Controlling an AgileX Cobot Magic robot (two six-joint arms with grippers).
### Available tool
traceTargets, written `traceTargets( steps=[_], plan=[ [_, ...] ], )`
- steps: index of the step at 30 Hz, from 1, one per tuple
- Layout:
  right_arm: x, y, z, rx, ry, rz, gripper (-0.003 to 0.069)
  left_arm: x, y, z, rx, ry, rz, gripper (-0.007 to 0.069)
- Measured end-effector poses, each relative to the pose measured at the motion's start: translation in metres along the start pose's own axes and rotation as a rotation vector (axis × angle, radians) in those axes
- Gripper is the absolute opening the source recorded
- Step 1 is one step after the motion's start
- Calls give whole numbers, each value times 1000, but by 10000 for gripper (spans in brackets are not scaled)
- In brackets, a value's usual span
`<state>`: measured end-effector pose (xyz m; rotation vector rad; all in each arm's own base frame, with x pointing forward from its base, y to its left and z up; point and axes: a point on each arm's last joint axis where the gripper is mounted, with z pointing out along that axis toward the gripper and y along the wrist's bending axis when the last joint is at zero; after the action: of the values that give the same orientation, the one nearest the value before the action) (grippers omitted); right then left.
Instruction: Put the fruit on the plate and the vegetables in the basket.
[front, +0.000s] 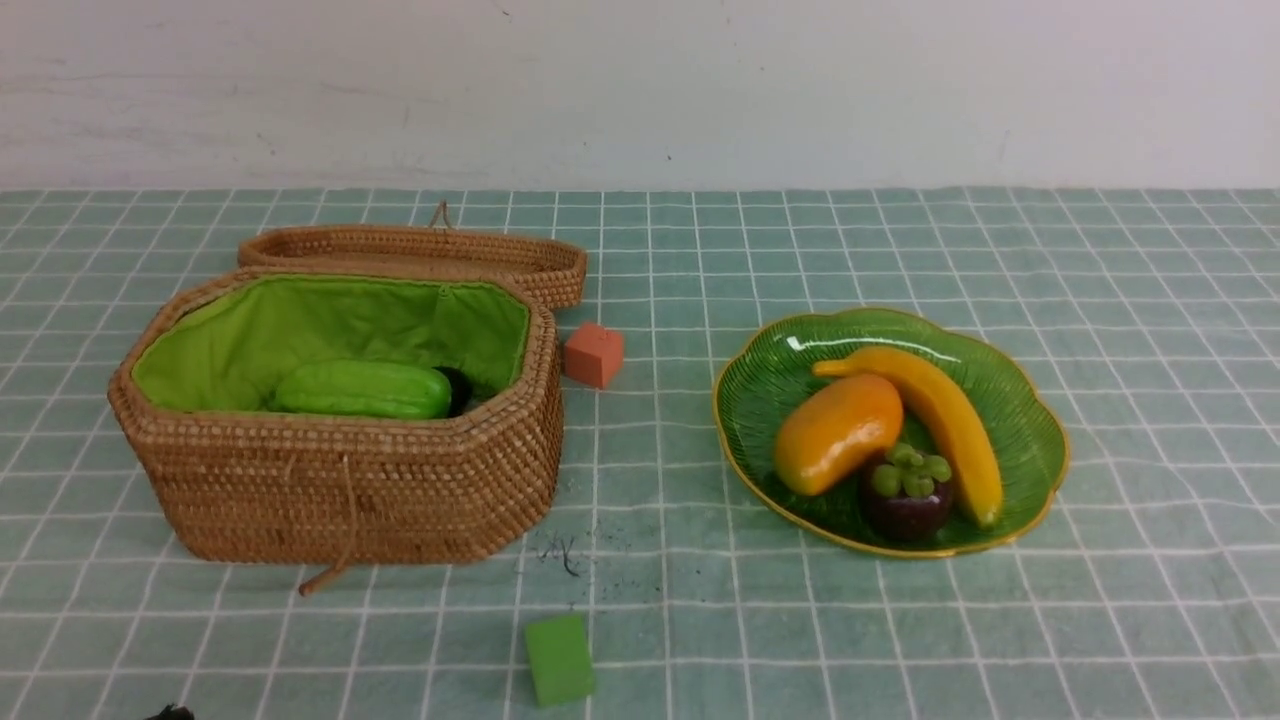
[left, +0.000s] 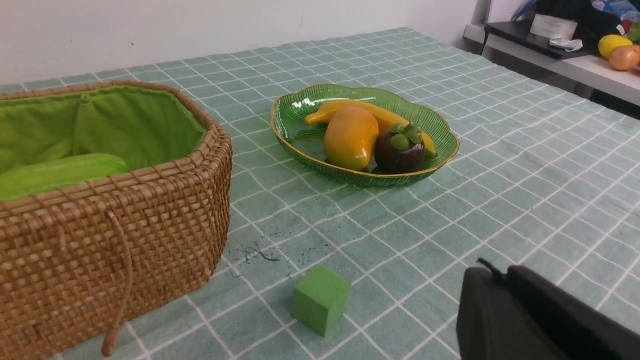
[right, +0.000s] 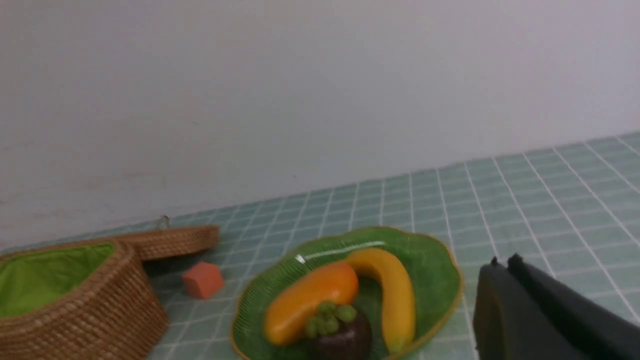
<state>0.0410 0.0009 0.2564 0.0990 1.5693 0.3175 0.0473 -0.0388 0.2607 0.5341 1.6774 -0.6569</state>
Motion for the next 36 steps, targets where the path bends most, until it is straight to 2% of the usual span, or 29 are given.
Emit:
traceTargets(
  steps=[4,7,12,18,26,36],
  plan=[
    [40,-16,9,142,76,-1,-14,0,0,0,-1,1,0,39],
    [60,-22,13,169,99,-1,-14,0,0,0,-1,1,0,39],
    [65,-23,14,165,87,-5,-14,0,0,0,-1,1,0,39],
    [65,-22,14,149,92,-86,-14,0,0,0,-1,1,0,39],
    [80,-21,12,124,272,-231,-14,0,0,0,-2,3,0,50],
    [80,-21,11,118,281,-245,-9,0,0,0,-2,3,0,53]
  ],
)
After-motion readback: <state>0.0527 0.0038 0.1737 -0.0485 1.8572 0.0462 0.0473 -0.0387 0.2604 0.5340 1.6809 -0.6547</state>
